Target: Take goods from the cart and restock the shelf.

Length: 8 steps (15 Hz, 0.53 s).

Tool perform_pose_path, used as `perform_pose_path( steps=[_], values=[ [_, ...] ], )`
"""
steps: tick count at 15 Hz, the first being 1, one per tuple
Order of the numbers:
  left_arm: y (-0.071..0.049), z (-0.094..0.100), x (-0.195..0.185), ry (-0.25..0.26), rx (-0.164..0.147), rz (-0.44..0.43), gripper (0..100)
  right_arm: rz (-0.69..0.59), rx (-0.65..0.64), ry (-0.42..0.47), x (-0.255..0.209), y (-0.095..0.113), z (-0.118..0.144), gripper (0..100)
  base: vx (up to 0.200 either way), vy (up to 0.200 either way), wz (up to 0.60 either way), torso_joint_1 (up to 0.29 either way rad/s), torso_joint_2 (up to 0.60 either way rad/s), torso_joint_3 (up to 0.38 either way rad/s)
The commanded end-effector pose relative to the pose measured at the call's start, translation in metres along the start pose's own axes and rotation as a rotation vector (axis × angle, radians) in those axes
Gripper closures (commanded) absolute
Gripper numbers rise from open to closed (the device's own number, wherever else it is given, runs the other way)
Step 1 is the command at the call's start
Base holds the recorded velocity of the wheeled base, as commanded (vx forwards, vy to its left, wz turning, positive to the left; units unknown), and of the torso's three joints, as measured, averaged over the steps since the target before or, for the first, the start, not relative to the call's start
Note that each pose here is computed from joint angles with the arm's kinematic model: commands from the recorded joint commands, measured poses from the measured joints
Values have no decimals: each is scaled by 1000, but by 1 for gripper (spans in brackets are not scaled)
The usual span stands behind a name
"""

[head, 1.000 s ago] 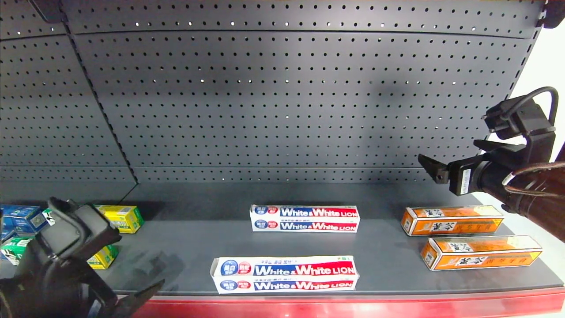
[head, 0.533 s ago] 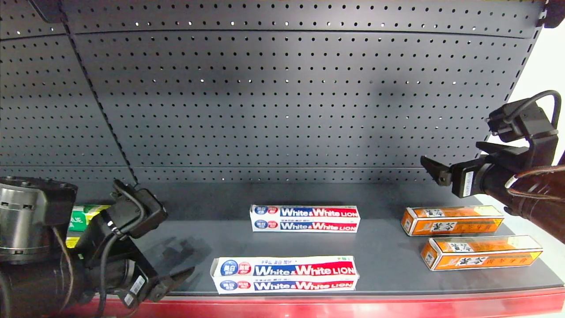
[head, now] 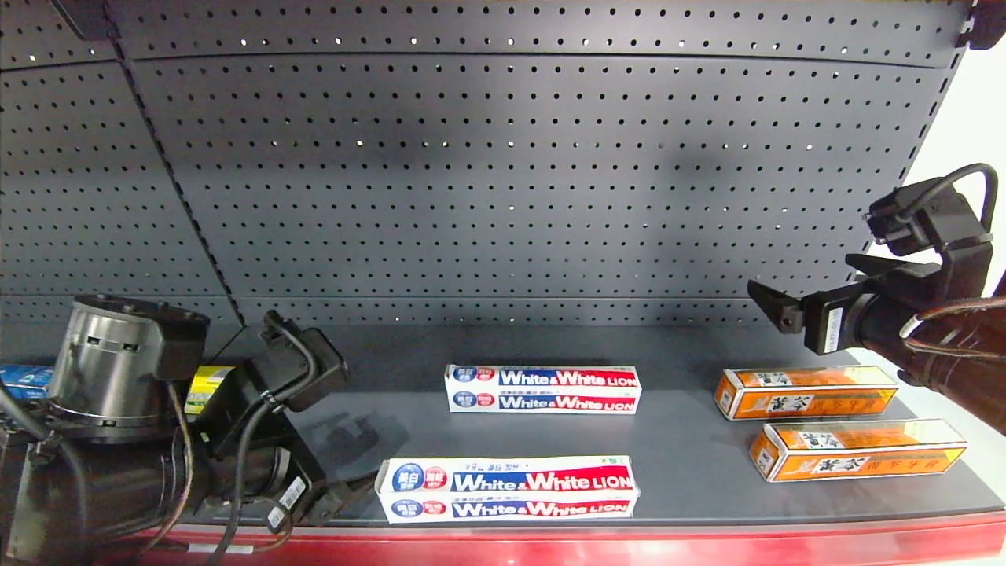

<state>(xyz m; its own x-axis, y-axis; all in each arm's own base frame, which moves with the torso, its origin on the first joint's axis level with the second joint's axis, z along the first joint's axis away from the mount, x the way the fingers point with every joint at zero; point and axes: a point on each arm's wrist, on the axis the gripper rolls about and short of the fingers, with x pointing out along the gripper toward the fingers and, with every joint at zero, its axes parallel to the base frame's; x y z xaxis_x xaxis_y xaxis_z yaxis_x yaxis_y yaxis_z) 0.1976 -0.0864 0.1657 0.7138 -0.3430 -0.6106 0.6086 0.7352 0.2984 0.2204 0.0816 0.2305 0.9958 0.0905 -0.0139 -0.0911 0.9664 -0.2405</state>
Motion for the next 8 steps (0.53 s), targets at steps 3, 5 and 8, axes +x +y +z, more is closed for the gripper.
perform_pose_path(
  steps=[3,5,8],
  values=[
    [-12,7,7,-2,36,-49,0,3,-3,8,1,1,-2,0,0,0,0,0,0,0],
    [-12,9,9,-2,38,-53,0,2,-3,8,1,1,-2,0,0,0,0,0,0,0],
    [-12,12,13,-3,39,-55,0,4,-4,9,1,1,-2,0,0,0,0,0,0,0]
  ],
)
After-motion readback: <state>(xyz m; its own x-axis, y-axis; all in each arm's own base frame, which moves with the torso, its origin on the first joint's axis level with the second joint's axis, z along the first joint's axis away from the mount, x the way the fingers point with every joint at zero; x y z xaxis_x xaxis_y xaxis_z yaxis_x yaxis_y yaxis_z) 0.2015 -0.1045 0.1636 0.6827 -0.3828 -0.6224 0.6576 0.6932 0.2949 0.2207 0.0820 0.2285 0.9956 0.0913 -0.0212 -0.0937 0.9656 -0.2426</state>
